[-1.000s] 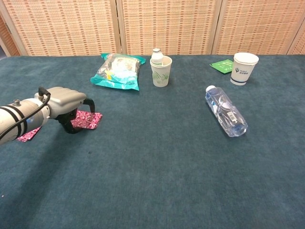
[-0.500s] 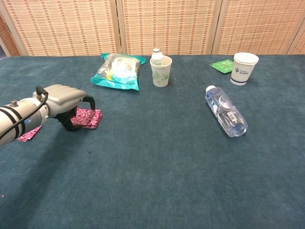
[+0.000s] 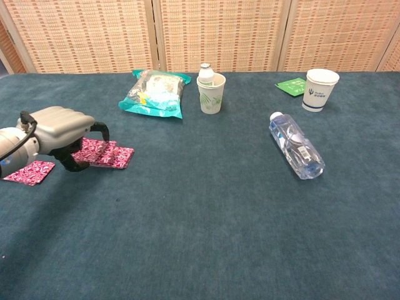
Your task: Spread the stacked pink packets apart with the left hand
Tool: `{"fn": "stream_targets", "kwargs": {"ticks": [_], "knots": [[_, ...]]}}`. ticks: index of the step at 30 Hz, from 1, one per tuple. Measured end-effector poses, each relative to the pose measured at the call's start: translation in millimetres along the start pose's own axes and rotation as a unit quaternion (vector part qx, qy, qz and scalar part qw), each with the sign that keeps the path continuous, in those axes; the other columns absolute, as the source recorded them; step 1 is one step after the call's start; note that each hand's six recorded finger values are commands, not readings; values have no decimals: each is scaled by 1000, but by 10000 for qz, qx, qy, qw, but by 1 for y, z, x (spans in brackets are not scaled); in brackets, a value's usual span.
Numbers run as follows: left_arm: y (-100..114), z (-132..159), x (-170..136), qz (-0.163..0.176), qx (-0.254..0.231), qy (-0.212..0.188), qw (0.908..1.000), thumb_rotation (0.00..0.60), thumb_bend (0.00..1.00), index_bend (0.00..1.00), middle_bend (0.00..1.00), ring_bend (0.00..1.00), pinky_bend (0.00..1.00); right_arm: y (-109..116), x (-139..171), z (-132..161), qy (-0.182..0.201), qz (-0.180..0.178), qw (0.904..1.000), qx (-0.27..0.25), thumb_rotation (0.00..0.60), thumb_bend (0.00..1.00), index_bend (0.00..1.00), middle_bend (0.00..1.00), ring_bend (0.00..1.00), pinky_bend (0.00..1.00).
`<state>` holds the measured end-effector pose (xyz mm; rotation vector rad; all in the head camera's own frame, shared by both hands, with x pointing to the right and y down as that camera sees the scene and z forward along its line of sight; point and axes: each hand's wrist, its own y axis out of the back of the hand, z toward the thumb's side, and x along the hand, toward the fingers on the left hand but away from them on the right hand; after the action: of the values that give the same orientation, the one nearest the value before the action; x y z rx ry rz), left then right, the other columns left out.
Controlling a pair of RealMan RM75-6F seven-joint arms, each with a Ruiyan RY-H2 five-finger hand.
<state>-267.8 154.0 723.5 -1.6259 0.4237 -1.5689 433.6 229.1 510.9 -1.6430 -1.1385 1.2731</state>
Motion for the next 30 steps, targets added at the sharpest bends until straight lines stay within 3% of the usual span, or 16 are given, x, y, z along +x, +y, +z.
{"fn": "stream_targets", "kwargs": {"ticks": [8, 19, 30], "knots": [[-7, -32, -32, 3, 149, 192, 9997, 600, 358, 527, 1000, 1000, 1000, 0, 0, 0, 5, 3, 10000, -17, 600, 245, 739, 683, 556, 580], [-33, -81, -81, -282, 318, 614, 9972, 600, 357, 527, 1000, 1000, 1000, -1, 1, 1, 8, 21, 10000, -7, 600, 245, 739, 683, 556, 580], [-56, -97, -108, -550, 182, 804, 9951, 600, 358, 527, 1000, 1000, 1000, -2, 1, 1, -1, 3, 10000, 29, 600, 245, 739, 684, 556, 580]]}}
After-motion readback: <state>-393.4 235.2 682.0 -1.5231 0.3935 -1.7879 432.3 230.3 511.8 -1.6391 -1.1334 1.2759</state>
